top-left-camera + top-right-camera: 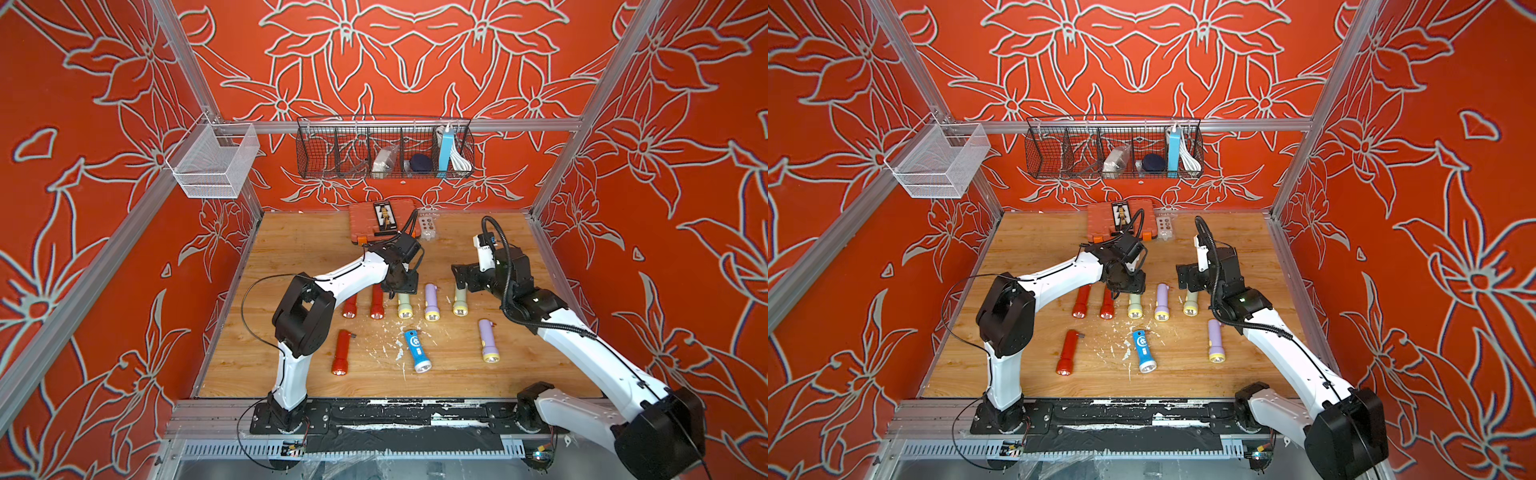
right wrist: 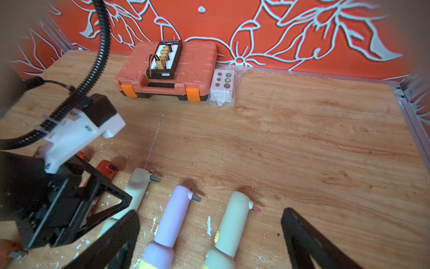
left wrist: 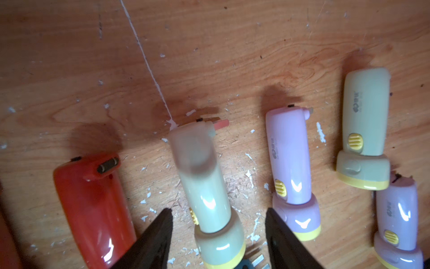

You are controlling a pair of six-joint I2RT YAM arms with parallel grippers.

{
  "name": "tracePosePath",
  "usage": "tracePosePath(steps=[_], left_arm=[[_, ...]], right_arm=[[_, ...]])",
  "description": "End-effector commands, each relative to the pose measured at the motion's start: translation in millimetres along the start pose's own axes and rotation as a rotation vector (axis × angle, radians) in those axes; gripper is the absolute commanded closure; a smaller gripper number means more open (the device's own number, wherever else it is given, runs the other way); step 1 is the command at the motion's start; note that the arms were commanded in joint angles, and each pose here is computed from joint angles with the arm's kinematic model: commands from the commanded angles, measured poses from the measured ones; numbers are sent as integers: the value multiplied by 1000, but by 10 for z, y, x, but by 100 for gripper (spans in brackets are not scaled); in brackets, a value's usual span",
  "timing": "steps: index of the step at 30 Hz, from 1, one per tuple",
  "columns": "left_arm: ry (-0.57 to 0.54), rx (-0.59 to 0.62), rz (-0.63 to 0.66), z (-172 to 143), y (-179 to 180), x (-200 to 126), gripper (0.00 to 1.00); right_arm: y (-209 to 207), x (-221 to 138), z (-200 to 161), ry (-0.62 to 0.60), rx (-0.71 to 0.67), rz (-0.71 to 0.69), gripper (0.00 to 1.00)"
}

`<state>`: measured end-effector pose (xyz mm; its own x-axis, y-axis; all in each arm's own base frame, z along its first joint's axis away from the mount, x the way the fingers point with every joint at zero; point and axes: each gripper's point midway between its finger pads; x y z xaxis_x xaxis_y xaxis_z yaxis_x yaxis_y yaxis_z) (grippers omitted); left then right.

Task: Close the plug at the bottom of the flashlight
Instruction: Pick up the flashlight from the center of the board.

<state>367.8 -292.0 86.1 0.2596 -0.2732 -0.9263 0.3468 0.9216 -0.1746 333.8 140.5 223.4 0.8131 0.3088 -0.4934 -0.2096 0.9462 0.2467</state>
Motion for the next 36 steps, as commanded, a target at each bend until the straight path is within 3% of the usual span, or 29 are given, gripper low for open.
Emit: tracePosePath(steps=[1,10,23,30,36], left_arm=[[41,29,39,-49,20,72,36],[94,50,109,-208,139,247,36],[146,40,102,-302,138,535,41],[158,39,94,-334,126,604,50],[140,40,81,-290,100,613,68]], right_arm=[[-65,-30,9,-16,5,-24,2],[-72,-46,24,-24,9,-23,2],[-91,-95,56,-41,9,-28,2],[-107,-85,45,-38,9,-35,2],[-120,-86,45,-39,13,-39,2]])
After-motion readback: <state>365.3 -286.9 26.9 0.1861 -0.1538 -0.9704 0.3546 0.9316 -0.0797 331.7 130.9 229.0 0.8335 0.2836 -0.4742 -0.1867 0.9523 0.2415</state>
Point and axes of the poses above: each gripper's point midway between its finger pads, its own x axis out along the fingers, its own y axis along the line the jaws close on, z = x × y, and after that the axes turned 11 degrees about x, right-handed
